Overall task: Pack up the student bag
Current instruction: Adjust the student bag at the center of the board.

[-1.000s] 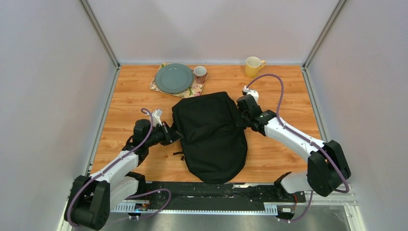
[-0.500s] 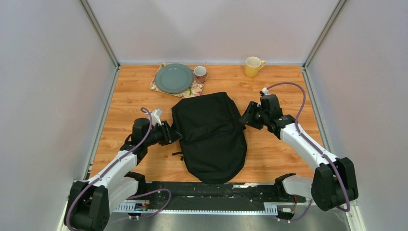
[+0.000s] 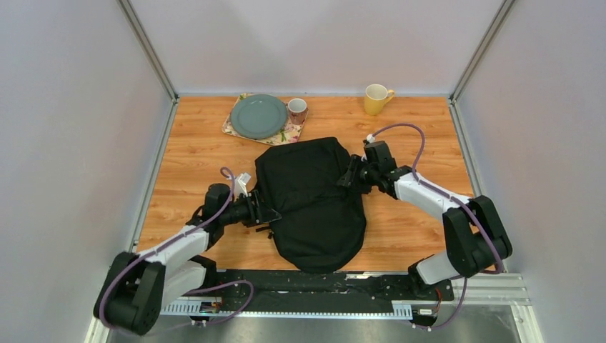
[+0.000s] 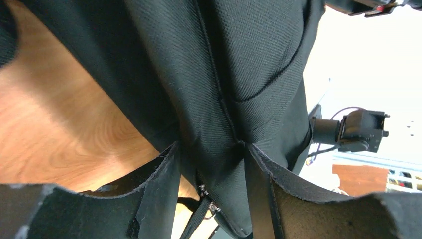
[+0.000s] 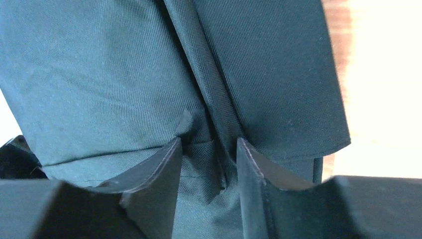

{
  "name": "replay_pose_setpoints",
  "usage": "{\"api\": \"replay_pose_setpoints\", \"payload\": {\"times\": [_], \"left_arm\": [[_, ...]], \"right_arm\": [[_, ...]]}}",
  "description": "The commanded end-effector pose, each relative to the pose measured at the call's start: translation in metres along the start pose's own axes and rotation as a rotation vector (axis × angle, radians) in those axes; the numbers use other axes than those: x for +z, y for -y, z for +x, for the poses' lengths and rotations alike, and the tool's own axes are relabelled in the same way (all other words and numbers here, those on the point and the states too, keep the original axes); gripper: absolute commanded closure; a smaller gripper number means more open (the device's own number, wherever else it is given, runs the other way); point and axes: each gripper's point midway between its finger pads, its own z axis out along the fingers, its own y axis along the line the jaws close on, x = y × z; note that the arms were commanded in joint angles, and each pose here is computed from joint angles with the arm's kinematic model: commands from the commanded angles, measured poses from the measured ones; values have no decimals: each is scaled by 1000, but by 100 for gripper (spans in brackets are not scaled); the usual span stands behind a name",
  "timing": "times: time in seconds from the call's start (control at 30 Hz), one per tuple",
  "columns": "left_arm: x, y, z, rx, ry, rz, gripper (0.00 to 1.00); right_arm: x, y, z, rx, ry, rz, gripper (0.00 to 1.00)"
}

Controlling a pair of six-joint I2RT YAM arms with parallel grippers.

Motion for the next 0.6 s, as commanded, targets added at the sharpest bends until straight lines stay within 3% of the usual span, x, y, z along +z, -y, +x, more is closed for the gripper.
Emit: {"api": "replay_pose_setpoints", "payload": {"times": [0.0,0.07,0.13,0.27,0.57], "left_arm": [[19,25,-18,40,-3,82,43],[31,33,-36,52,-7,94,43],[41,40,-58,79,-5,92,43],[55,49,-78,98,-41,98,43],[53,43,-62,42,-63,110,44]], "right_arm": [[4,18,66,-12,-90,36,63],[-1,7,80,-9,-66,14,63],[-5,7,91,-13,-47,27,54],[-16,0,71,12,51,27,46],[2,-1,1,-25,84,114,43]]}}
